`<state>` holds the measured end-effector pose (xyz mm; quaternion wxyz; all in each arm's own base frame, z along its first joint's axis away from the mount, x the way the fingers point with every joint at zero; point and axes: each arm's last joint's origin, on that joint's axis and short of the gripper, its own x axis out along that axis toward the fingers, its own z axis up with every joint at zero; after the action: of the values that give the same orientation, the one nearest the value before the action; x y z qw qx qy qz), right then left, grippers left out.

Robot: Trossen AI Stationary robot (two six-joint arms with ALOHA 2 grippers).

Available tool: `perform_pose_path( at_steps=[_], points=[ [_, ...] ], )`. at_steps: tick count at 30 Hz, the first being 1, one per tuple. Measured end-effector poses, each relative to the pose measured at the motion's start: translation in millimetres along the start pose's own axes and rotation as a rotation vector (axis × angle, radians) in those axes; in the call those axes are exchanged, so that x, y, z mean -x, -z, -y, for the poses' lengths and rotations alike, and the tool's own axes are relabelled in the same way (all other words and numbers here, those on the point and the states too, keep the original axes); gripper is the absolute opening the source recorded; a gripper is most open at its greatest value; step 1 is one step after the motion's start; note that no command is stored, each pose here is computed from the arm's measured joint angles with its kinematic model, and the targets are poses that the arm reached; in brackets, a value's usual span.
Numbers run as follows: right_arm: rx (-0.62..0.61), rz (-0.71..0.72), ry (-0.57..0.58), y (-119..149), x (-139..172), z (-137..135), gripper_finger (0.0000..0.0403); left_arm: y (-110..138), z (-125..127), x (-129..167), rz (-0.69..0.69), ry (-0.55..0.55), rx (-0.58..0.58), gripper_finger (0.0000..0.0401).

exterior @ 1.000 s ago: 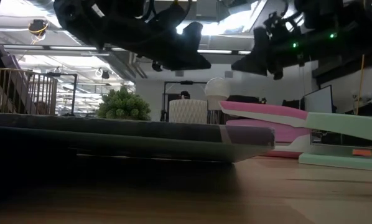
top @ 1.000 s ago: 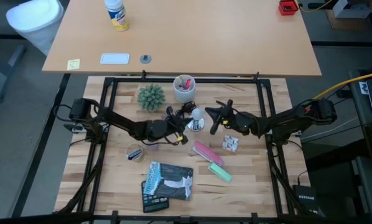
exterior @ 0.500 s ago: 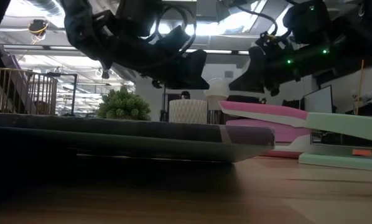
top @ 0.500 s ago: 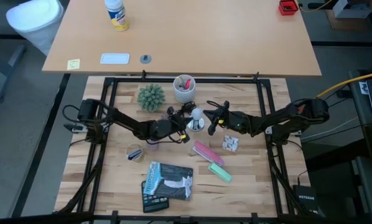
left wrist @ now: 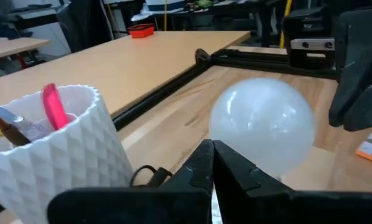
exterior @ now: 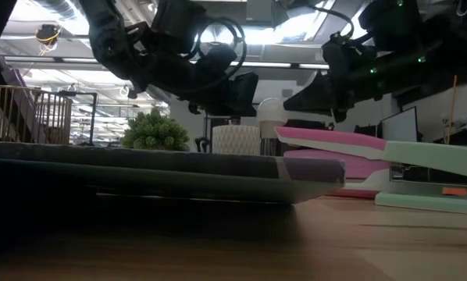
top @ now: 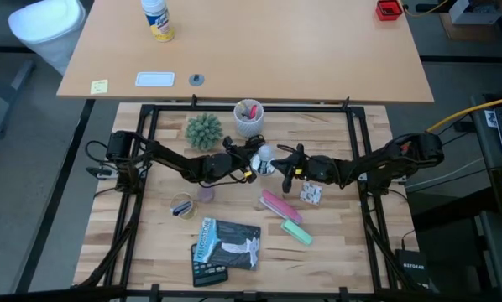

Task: Screw lightbulb
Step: Remove the lightbulb from the lamp

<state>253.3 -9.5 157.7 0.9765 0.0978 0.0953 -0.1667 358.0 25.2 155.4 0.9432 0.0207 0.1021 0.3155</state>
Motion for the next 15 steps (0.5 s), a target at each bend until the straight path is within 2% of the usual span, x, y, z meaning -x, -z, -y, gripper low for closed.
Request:
perform_pose_path(
  at_steps=[9,15],
  points=[
    [-0.003,0.076,-0.017,-6,2,-8,0.0028,-3,-6,-4,0.018,-0.021,-0.011,0.0],
    [0.04,0.158,0.058,-18,8,-7,0.0028,-26,3,12,0.119,0.017,-0.036,0.0]
  ],
)
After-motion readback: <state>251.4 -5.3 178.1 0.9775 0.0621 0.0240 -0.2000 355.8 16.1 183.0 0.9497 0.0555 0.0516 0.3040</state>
